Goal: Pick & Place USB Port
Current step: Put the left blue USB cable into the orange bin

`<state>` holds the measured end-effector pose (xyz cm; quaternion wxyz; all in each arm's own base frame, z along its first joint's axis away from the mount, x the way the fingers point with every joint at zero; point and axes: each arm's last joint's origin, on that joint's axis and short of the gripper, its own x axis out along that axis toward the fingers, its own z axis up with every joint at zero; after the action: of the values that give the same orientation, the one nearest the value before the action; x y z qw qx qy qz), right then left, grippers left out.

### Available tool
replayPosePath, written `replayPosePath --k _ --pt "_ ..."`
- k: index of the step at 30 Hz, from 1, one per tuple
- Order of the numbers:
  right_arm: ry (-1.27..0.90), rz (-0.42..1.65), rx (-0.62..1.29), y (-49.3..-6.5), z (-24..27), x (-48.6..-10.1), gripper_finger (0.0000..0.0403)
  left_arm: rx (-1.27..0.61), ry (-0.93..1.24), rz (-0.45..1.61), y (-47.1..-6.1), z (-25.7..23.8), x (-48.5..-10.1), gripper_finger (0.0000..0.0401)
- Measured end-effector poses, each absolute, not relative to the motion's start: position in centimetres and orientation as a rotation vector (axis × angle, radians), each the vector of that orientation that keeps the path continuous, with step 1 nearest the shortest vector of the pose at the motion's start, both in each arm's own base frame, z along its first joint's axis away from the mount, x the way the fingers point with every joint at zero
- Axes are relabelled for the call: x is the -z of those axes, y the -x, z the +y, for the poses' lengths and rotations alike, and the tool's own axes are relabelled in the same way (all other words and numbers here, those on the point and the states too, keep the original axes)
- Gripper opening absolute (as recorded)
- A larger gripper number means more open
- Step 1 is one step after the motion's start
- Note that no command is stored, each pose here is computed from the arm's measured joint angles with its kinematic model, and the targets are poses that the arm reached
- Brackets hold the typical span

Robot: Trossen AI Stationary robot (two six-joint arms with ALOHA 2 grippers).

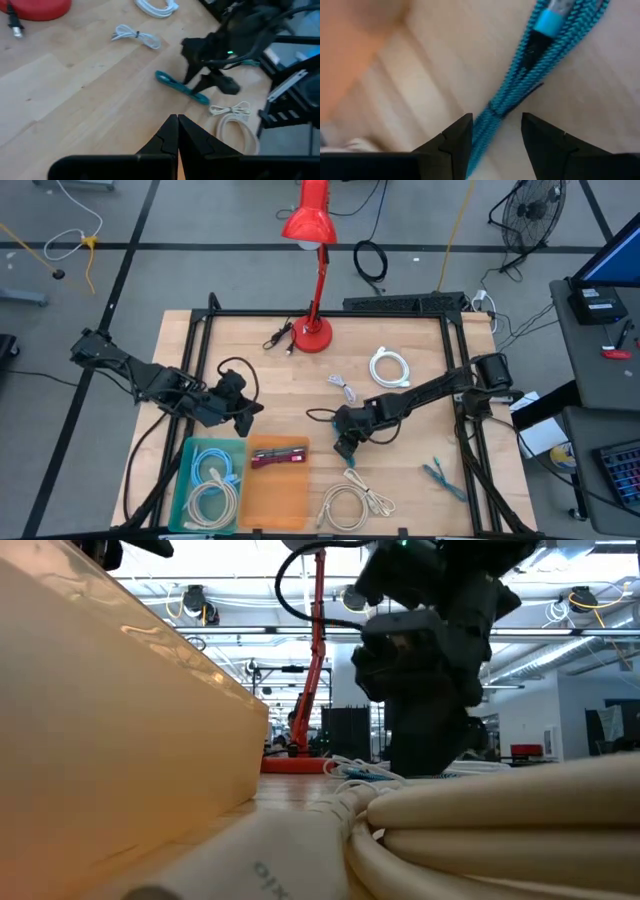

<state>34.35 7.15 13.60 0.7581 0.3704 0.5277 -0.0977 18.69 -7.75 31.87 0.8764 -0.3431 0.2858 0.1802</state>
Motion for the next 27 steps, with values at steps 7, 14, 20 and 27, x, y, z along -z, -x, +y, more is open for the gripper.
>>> replayPosePath --k 7,14,20,27 --pt "-0.715 1.131 0.272 -34.5 6.7 -12.8 0.0139 -0.350 0.727 0.573 -18.8 -8.1 -32.1 0.0005" --pt "-0.704 1.116 0.259 -34.5 6.4 -13.2 0.0018 -0.375 0.730 0.522 -18.9 -8.1 -32.3 0.0005" --pt "-0.709 1.017 0.217 -34.0 5.4 -16.7 0.0014 -0.425 0.717 0.450 -19.0 -7.9 -32.6 0.0005" --pt "-0.724 0.591 0.162 -32.5 3.5 -25.8 0.0012 -0.492 0.700 0.342 -19.3 -7.6 -33.0 0.0005"
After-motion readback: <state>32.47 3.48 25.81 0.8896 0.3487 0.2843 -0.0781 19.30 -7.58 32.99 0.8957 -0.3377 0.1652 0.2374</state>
